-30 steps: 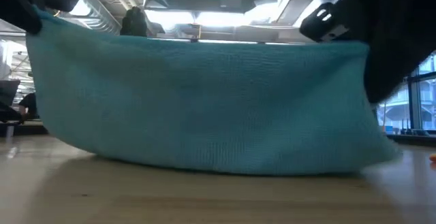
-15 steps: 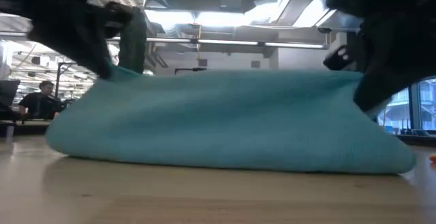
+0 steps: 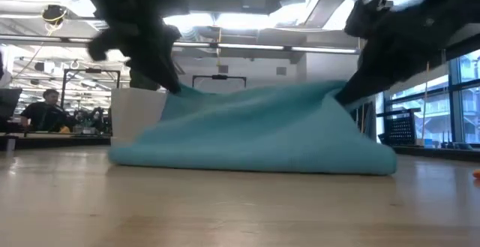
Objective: Fold microfiber towels
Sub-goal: Fold the top blue microfiber cloth
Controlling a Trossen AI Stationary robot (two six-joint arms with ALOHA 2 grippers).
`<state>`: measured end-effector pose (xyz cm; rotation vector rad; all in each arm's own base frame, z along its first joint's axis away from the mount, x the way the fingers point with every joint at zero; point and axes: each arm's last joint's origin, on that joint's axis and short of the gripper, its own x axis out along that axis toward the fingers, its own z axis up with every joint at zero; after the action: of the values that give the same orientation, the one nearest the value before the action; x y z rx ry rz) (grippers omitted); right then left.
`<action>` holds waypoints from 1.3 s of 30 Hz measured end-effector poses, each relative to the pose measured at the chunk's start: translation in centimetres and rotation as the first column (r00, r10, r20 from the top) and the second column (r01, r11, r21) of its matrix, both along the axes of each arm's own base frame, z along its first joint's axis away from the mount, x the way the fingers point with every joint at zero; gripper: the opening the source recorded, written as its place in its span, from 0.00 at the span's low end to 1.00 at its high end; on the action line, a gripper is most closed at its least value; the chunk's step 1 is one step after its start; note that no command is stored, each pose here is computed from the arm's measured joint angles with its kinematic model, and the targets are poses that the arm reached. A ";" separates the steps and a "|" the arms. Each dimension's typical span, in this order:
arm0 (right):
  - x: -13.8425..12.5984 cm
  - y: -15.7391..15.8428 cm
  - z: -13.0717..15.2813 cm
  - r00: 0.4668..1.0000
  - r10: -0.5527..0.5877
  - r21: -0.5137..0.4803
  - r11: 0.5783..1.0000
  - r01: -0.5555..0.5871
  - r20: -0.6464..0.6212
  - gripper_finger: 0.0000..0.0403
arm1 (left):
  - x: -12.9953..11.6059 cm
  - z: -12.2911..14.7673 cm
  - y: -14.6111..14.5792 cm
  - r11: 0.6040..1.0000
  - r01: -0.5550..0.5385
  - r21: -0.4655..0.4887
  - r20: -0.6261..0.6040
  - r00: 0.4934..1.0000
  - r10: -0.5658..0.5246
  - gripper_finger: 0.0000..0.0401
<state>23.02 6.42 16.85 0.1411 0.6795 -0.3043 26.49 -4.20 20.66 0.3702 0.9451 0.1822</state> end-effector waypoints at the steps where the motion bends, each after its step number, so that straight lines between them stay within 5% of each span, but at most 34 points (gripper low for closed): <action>1: 0.2 -0.5 -0.1 1.000 -0.021 -0.006 1.000 0.021 -0.003 0.01 | 0.1 -0.1 0.6 1.000 -0.023 0.000 0.003 1.000 0.023 0.00; 9: 1.2 -3.6 -1.6 0.991 -0.105 0.041 0.993 0.108 -0.082 0.02 | -0.7 -2.6 4.9 0.988 -0.153 -0.022 -0.026 0.988 0.152 0.00; 18: 1.5 -5.0 -2.4 0.977 -0.181 0.104 0.976 0.193 -0.111 0.03 | -1.3 -4.3 7.1 0.984 -0.164 -0.073 0.018 0.986 0.166 0.00; 25: 1.5 -5.3 -2.4 0.973 -0.199 0.107 0.971 0.212 -0.116 0.14 | -1.1 -4.2 7.5 0.987 -0.093 -0.131 0.040 0.994 0.099 0.00; 32: 1.3 -5.3 -2.0 0.963 -0.201 0.091 0.971 0.220 -0.180 0.30 | -1.2 -4.1 7.6 0.990 -0.091 -0.105 0.036 0.995 0.095 0.15; 39: 2.1 -5.5 0.2 0.936 -0.265 0.009 0.961 0.275 -0.233 0.37 | -1.7 -1.1 7.8 0.984 -0.176 -0.021 0.089 0.980 0.178 0.27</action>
<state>25.09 0.96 17.08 0.2427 0.8987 -0.5778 24.83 3.62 19.57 0.2629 0.8894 0.3524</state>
